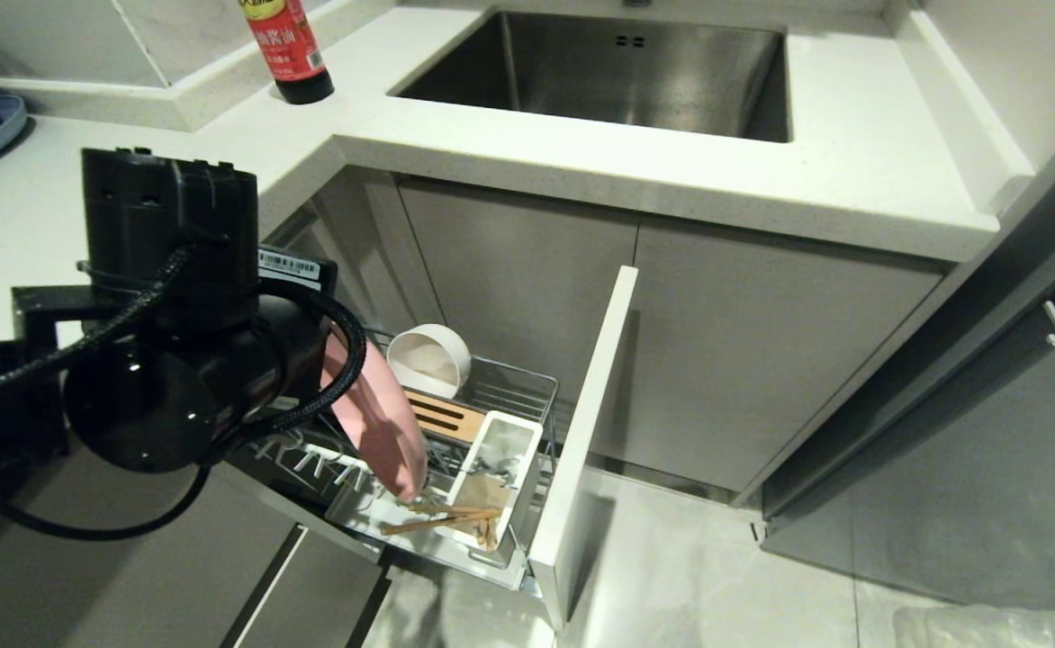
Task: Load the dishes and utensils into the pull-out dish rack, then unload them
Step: Pick up the plate and place it in the cupboard
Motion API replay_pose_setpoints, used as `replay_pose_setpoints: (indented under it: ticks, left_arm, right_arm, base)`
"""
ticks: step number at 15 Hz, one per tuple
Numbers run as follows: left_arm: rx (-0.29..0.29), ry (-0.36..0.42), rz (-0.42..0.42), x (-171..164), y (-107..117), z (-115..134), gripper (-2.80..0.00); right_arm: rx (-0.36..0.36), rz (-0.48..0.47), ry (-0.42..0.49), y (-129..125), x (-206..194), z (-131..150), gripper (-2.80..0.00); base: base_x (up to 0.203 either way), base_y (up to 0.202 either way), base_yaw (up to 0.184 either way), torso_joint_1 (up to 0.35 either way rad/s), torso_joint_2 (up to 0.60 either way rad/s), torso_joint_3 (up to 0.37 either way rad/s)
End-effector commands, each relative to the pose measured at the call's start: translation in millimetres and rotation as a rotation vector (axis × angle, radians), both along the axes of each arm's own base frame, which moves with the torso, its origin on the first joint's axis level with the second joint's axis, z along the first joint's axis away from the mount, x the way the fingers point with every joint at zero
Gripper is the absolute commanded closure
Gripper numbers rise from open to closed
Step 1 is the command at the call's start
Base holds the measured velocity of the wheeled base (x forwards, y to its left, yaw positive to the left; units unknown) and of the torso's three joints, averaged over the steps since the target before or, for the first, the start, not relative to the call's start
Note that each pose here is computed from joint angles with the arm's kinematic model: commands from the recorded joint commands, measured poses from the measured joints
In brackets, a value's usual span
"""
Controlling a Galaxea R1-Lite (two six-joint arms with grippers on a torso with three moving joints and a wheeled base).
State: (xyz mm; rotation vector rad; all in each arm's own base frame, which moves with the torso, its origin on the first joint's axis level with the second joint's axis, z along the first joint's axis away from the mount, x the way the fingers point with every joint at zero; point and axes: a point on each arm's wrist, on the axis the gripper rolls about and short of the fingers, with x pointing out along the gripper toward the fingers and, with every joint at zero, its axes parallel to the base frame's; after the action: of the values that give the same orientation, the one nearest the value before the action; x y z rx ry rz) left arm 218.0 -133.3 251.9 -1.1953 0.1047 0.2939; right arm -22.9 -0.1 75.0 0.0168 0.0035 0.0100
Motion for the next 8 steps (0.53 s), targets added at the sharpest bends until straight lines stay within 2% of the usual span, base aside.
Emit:
replay_pose_setpoints:
  ticks: [1, 3, 6, 8]
  left_arm:
    - [0.010, 0.022, 0.037, 12, 2, -8, 0.00]
    - [0.011, 0.025, 0.081, 20, 10, -10, 0.00]
    - [0.012, 0.029, 0.101, 29, 11, -16, 0.00]
    - [-0.018, 0.018, 0.106, 32, 10, -16, 0.00]
  right_arm:
    - [0.000, 0.001, 0.000, 0, 0, 0, 0.00]
    - [0.000, 0.001, 0.000, 0, 0, 0, 0.00]
    - [0.000, -0.001, 0.001, 0, 0, 0, 0.00]
    - [0.000, 0.000, 0.000, 0, 0, 0, 0.00]
  base:
    - [0.000, 0.000, 0.000, 0.000, 0.00, 0.000]
    - [0.000, 0.000, 0.000, 0.000, 0.00, 0.000]
    - [0.000, 0.000, 0.000, 0.000, 0.00, 0.000]
    - [0.000, 0.000, 0.000, 0.000, 0.00, 0.000]
